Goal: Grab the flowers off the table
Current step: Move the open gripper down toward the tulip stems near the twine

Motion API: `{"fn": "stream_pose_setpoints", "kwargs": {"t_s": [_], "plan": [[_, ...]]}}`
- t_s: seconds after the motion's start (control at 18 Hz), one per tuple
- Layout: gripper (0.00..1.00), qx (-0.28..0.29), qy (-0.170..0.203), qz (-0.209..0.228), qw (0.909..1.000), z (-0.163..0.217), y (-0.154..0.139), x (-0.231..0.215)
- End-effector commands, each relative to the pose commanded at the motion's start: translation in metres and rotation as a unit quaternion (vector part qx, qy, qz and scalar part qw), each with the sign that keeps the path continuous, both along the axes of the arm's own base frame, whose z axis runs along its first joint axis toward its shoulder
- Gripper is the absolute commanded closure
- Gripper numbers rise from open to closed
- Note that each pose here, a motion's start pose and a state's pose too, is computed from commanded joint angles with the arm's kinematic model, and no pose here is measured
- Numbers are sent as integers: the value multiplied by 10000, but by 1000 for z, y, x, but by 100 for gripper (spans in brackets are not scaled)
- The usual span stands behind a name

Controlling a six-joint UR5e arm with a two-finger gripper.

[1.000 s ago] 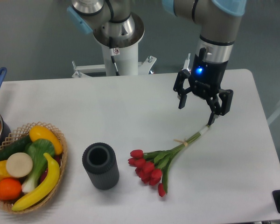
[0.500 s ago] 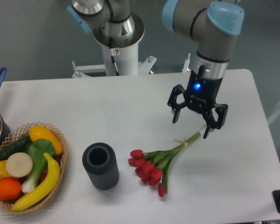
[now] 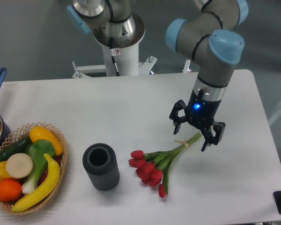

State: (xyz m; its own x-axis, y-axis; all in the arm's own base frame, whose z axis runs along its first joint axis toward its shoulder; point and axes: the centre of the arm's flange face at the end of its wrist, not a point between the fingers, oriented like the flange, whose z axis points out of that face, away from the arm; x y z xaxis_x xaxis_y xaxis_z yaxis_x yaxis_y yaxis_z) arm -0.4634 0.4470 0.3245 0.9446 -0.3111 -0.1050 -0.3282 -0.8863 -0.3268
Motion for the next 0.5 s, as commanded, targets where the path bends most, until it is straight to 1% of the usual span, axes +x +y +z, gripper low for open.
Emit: {"fn": "stream_pose_setpoints", "kwargs": {"t_s": [0.11,0.39,0.5], "plan": [[0,-112,-92,-55,9999,-18,4,10],[0,-190,-158,-87,9997,-38,6,7],[0,-312,-142,-79,9994,-45,6,3]]}}
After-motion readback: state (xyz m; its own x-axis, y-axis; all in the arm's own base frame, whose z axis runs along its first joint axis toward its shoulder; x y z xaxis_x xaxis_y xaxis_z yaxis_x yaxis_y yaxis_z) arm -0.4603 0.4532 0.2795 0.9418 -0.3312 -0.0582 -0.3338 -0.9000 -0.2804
